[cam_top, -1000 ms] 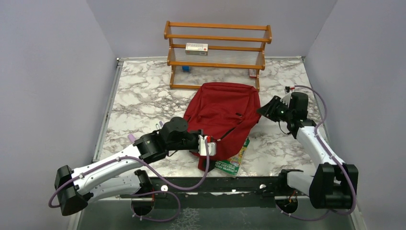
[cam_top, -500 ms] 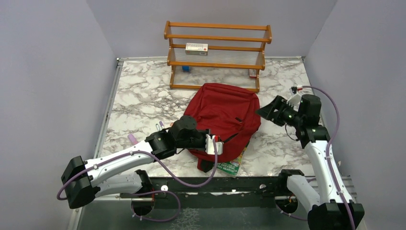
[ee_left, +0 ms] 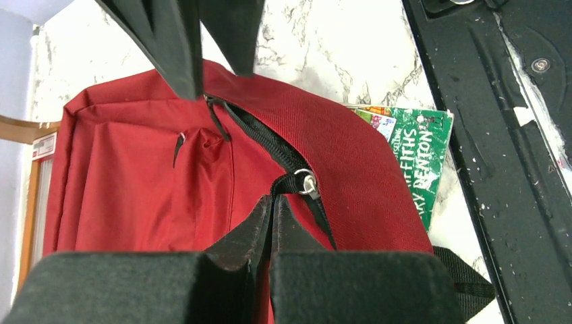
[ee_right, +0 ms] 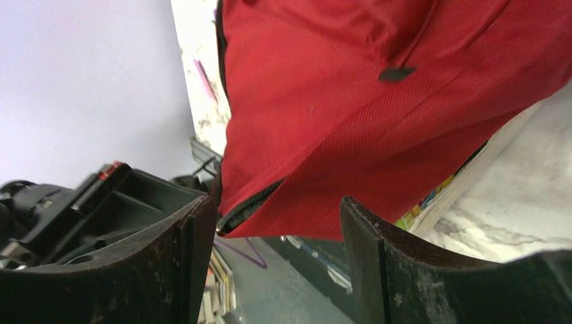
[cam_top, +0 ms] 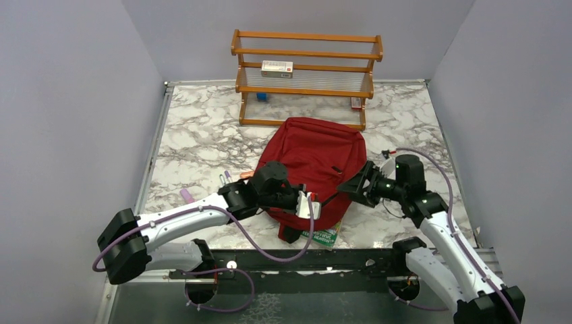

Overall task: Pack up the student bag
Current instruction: Unzip the student bag at the center of the board.

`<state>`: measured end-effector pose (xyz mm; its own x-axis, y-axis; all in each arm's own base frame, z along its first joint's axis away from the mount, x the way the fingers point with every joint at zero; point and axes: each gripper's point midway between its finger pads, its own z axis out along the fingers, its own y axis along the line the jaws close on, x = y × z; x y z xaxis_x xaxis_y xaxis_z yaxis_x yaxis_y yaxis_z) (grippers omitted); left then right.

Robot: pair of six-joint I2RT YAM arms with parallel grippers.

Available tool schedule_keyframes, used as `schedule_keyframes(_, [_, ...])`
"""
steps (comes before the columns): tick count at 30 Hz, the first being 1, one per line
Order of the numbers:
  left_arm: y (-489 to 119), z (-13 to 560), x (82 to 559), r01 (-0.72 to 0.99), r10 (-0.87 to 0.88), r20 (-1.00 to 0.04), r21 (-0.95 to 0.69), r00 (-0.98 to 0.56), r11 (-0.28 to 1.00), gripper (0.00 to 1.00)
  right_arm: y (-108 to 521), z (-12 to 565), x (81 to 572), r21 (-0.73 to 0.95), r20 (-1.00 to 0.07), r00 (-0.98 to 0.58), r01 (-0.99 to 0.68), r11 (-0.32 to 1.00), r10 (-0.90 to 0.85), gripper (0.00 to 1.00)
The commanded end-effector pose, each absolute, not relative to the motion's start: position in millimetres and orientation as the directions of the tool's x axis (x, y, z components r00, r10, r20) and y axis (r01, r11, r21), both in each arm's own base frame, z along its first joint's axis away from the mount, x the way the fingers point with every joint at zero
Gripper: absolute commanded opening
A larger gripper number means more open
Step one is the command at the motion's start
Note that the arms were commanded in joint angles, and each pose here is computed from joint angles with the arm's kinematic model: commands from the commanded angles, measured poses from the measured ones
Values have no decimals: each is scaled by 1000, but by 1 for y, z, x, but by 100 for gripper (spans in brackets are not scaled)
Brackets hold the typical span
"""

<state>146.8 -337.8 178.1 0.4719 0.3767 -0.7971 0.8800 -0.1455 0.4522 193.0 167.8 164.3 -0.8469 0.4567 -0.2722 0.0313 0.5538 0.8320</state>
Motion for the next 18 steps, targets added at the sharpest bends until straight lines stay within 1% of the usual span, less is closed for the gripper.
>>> schedule_keyframes(1, [-360, 198, 144, 855, 289, -805, 479, 518, -198, 0, 183, 150, 188, 835, -228, -862, 66, 547, 452, 70])
schedule_keyframes(6, [-364, 195, 144, 849, 288, -800, 481, 527, -218, 0, 187, 134, 186, 825, -214, -873, 79, 560, 439, 62])
schedule_keyframes(11, [-363, 192, 144, 850, 294, -798, 478, 526, -222, 0, 190, 125, 188, 820, -203, -880, 86, 565, 429, 48])
schedule_keyframes(16, [-356, 191, 142, 854, 313, -795, 471, 520, -221, 0, 183, 131, 199, 805, -256, -845, 82, 588, 469, 20])
schedule_keyframes(18, [-350, 189, 141, 856, 330, -790, 467, 517, -222, 0, 177, 138, 207, 790, -300, -818, 75, 608, 491, 10])
